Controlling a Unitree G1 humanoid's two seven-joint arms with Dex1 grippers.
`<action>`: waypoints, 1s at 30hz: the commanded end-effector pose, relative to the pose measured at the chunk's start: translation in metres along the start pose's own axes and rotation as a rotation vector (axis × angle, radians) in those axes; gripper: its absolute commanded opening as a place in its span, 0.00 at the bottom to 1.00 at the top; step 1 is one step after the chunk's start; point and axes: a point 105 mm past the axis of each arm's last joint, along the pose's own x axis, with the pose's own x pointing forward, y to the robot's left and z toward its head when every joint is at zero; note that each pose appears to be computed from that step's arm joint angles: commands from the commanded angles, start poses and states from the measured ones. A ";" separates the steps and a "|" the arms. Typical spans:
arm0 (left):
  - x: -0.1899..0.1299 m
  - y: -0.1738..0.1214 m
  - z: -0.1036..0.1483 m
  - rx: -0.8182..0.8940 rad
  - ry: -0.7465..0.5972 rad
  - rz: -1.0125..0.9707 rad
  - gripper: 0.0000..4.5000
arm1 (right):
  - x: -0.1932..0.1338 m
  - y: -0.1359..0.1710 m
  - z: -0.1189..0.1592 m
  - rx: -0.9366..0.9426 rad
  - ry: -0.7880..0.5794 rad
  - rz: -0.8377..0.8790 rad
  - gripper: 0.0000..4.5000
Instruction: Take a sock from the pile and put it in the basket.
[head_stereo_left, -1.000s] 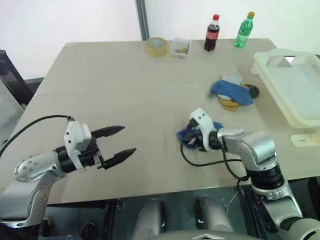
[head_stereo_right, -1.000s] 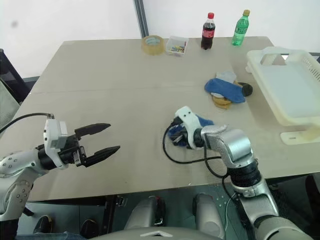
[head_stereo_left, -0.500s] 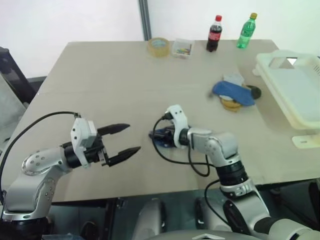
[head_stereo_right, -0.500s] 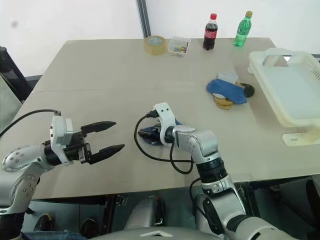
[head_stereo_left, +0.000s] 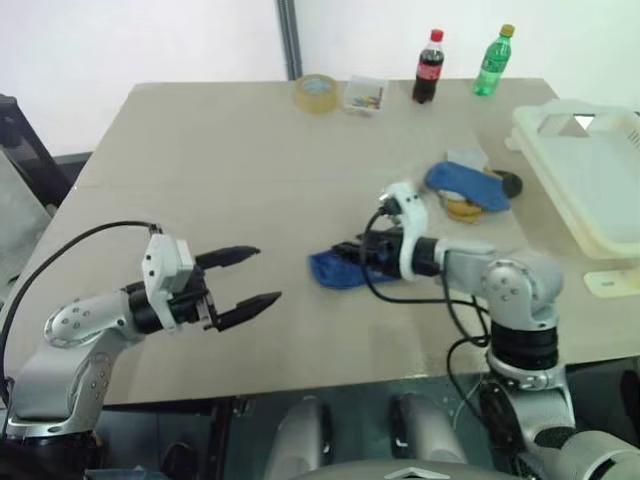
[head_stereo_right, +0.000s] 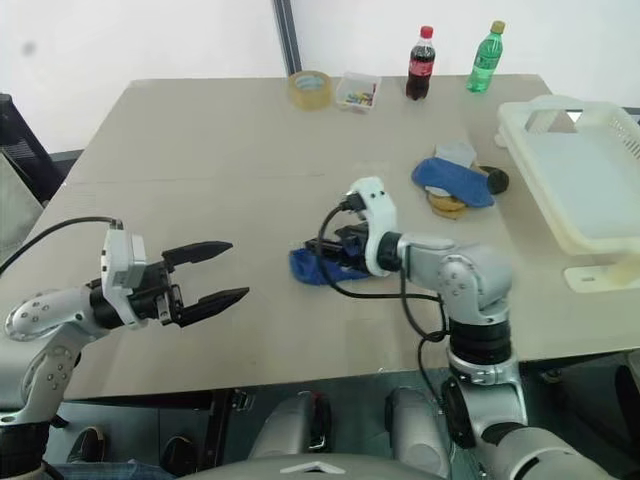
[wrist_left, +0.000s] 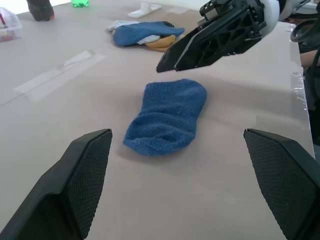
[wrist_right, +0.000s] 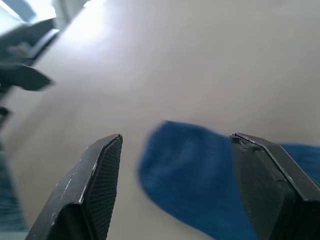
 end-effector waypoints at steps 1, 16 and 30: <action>0.002 0.001 0.006 0.039 -0.007 -0.022 1.00 | 0.001 -0.023 -0.015 -0.042 0.013 -0.079 0.78; 0.002 0.001 0.006 0.042 -0.006 -0.024 1.00 | -0.006 -0.011 -0.073 -0.197 0.165 0.089 0.41; 0.004 0.003 0.006 0.041 -0.011 -0.016 1.00 | -0.026 -0.063 -0.018 -0.350 0.019 -0.102 0.41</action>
